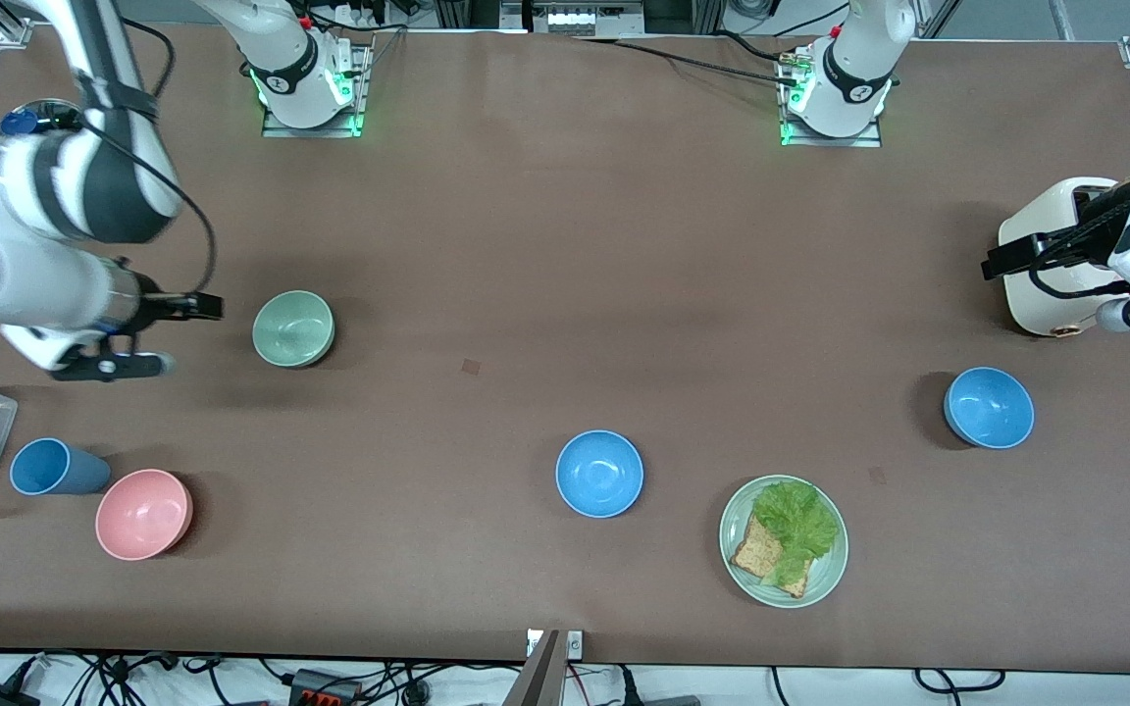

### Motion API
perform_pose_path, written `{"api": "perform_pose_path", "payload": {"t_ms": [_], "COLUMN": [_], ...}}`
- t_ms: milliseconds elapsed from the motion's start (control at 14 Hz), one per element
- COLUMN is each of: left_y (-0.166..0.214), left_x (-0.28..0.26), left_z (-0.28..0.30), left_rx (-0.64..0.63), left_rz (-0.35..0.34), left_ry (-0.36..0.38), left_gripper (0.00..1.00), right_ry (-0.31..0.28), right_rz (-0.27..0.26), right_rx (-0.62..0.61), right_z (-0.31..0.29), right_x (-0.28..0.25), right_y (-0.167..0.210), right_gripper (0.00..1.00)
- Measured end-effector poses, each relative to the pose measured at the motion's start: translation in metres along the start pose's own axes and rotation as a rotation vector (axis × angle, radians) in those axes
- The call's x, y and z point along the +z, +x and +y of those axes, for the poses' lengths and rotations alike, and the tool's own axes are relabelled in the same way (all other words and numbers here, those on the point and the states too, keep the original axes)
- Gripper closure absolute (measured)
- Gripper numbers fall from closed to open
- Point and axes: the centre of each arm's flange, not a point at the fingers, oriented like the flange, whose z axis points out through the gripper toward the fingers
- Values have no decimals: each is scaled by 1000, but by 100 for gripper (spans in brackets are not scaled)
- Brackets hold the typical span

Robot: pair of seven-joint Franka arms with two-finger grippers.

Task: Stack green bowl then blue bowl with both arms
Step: 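Reach the right gripper down to the pale green bowl's rim, then close the right gripper on the green bowl's rim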

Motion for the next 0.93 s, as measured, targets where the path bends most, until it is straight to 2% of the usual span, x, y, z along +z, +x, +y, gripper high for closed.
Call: {"api": "perform_pose_path", "payload": {"t_ms": [357, 643, 929], "left_y": [-1, -1, -1], "left_x": [0, 0, 0], "left_z": [5, 5, 5], "left_rx": [9, 9, 9], "left_rz": [0, 0, -1], "left_ry": [1, 1, 1], "left_gripper": [0, 0, 0], "right_ry": [8, 61, 70], "right_rz": [9, -44, -70], "right_rx": [11, 59, 72], "right_z": [-2, 4, 7], "right_x": [89, 128, 148], "right_y": [-6, -3, 1], "right_gripper": [0, 0, 3]}}
